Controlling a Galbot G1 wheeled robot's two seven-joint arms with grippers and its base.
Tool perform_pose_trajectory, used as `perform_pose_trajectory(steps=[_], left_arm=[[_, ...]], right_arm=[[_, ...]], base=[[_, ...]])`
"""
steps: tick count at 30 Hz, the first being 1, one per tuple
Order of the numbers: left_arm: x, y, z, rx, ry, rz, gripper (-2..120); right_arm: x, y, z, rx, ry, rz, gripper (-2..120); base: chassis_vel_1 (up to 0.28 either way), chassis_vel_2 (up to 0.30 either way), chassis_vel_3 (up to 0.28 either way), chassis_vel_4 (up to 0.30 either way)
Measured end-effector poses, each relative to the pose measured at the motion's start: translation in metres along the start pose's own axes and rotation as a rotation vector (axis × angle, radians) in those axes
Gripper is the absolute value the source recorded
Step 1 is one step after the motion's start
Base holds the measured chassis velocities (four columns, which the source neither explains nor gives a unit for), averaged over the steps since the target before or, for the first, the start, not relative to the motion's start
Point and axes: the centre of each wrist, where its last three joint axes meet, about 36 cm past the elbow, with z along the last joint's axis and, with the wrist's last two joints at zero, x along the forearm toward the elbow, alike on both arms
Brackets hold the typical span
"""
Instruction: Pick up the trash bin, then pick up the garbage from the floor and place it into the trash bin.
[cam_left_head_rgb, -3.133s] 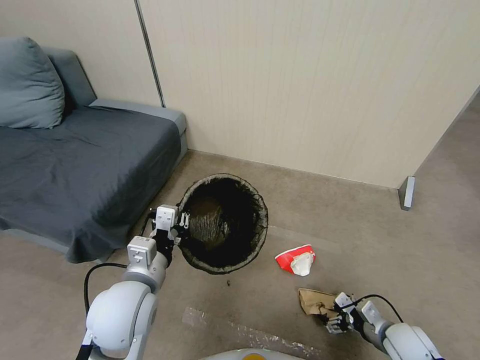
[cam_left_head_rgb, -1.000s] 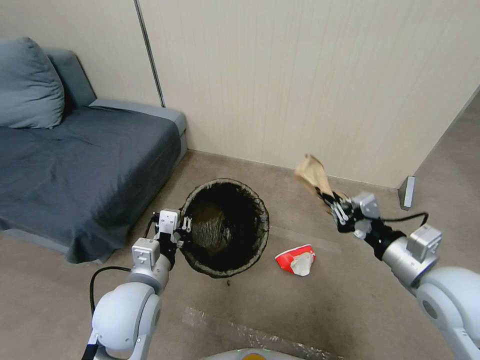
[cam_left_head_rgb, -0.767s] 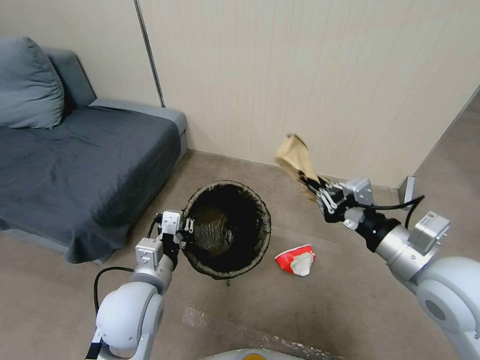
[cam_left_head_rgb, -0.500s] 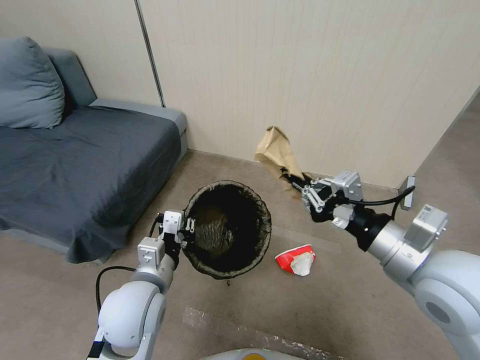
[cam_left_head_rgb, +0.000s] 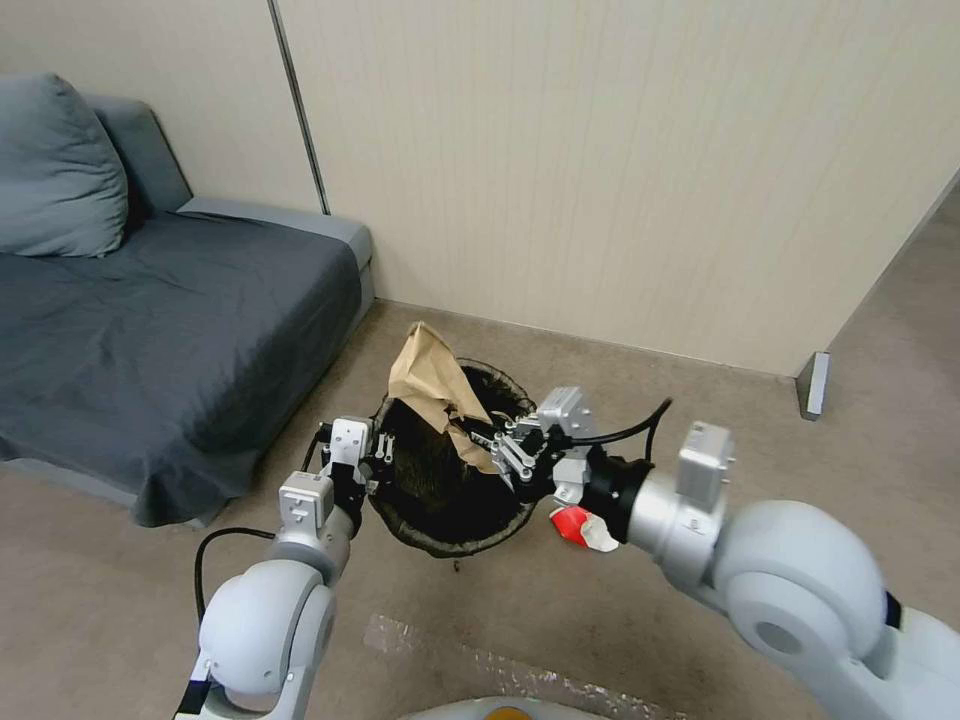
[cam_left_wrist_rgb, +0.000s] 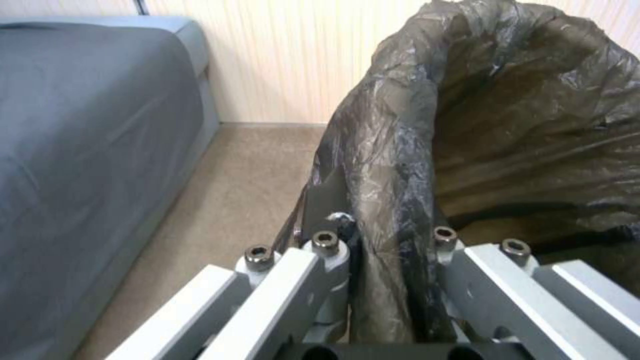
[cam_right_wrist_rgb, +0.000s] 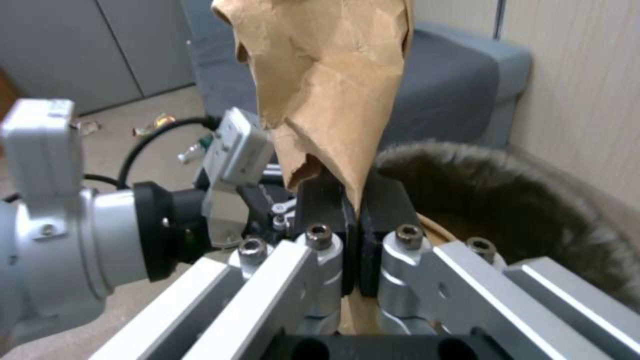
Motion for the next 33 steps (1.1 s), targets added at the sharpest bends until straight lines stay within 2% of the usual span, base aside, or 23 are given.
perform_pose_trajectory(steps=[3, 6, 7, 10, 11, 12, 14, 16, 17, 20, 25, 26, 29, 33], left_arm=[[-0.001, 0.000, 0.001, 0.005, 0.002, 0.004, 5], [-0.001, 0.000, 0.001, 0.009, 0.002, 0.004, 5], [-0.001, 0.000, 0.001, 0.009, 0.002, 0.004, 5], [-0.002, 0.000, 0.001, 0.011, 0.002, 0.007, 5], [-0.002, 0.000, 0.001, 0.011, 0.002, 0.007, 5], [-0.002, 0.000, 0.001, 0.011, 0.002, 0.008, 5], [-0.003, 0.001, 0.000, 0.011, 0.001, 0.010, 5], [-0.003, 0.002, 0.000, 0.012, 0.000, 0.012, 5], [-0.003, 0.002, 0.000, 0.012, 0.000, 0.012, 5], [-0.003, 0.004, 0.000, 0.016, 0.001, 0.011, 5], [-0.003, 0.005, 0.000, 0.020, 0.001, 0.010, 5], [-0.003, 0.006, 0.000, 0.021, 0.001, 0.010, 5], [-0.003, 0.006, 0.000, 0.024, 0.001, 0.011, 5], [-0.003, 0.007, 0.000, 0.028, 0.001, 0.013, 5]], right_arm=[[-0.008, 0.001, 0.004, -0.015, 0.025, 0.010, 0], [-0.010, -0.002, 0.007, -0.012, 0.051, 0.029, 11], [-0.010, -0.002, 0.007, -0.012, 0.051, 0.029, 11], [-0.009, -0.007, 0.007, -0.002, 0.051, 0.062, 25], [-0.009, -0.007, 0.007, -0.002, 0.051, 0.062, 25], [-0.008, -0.008, 0.006, 0.001, 0.047, 0.072, 32], [-0.007, -0.009, 0.006, 0.002, 0.045, 0.076, 36], [-0.006, -0.010, 0.006, 0.001, 0.042, 0.086, 47], [-0.006, -0.010, 0.006, 0.001, 0.042, 0.086, 47], [-0.004, -0.010, 0.004, 0.003, 0.032, 0.093, 63], [0.001, -0.011, 0.002, 0.007, 0.002, 0.108, 74], [0.006, -0.012, 0.000, 0.010, -0.012, 0.118, 82], [0.015, -0.011, -0.004, 0.009, -0.028, 0.127, 92], [0.025, -0.010, -0.008, 0.014, -0.044, 0.136, 100]], base=[[0.000, 0.000, 0.000, 0.000], [0.000, 0.000, 0.000, 0.000], [0.000, 0.000, 0.000, 0.000], [0.000, 0.000, 0.000, 0.000], [0.000, 0.000, 0.000, 0.000], [0.000, 0.000, 0.000, 0.000], [0.000, 0.000, 0.000, 0.000], [0.000, 0.000, 0.000, 0.000], [0.000, 0.000, 0.000, 0.000], [0.000, 0.000, 0.000, 0.000], [0.000, 0.000, 0.000, 0.000], [0.000, 0.000, 0.000, 0.000], [0.000, 0.000, 0.000, 0.000], [0.000, 0.000, 0.000, 0.000]])
